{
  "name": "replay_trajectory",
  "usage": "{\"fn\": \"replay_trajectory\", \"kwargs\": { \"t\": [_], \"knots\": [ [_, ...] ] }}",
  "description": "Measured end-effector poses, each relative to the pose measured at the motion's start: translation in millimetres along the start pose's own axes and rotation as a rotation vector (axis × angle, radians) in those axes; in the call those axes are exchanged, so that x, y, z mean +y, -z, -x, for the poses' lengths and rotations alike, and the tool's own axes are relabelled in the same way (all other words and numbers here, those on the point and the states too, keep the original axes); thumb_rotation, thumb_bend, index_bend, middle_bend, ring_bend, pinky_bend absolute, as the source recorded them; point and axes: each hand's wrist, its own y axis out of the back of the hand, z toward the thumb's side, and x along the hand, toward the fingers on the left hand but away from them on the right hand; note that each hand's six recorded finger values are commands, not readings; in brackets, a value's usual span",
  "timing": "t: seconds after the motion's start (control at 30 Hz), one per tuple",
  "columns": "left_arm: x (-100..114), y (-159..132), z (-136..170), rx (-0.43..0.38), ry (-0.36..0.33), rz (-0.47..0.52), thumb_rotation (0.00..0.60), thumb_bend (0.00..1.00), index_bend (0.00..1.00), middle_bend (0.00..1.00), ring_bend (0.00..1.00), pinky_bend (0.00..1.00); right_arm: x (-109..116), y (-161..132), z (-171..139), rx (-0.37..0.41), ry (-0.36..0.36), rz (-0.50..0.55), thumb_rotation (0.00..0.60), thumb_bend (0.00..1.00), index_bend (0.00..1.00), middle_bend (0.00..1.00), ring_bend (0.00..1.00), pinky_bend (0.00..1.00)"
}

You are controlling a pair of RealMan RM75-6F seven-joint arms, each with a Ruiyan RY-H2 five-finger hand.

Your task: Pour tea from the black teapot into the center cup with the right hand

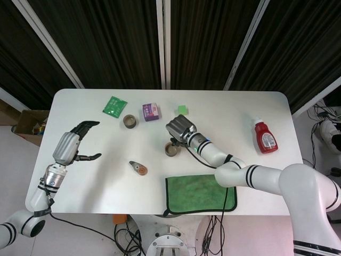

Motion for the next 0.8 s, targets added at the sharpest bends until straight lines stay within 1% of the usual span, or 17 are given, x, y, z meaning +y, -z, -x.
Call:
{"fn": "replay_trajectory", "kwargs": {
  "t": [0.23,0.8],
  "knots": [
    [1,1,0,0.002,-0.002,0.002,0.6,0.06,0.17,0.18,0.16,0.3,2,-7,3,0.008,0.0,-0.039,0.577,0.84,0.99,0.94,0.78,0.49],
    [2,1,0,-0.002,-0.006,0.005,0.6,0.06,0.17,0.18,0.16,0.3,4,-12,5,0.004,0.0,-0.065,0.577,0.85,1.0,0.94,0.78,0.49]
  ]
}}
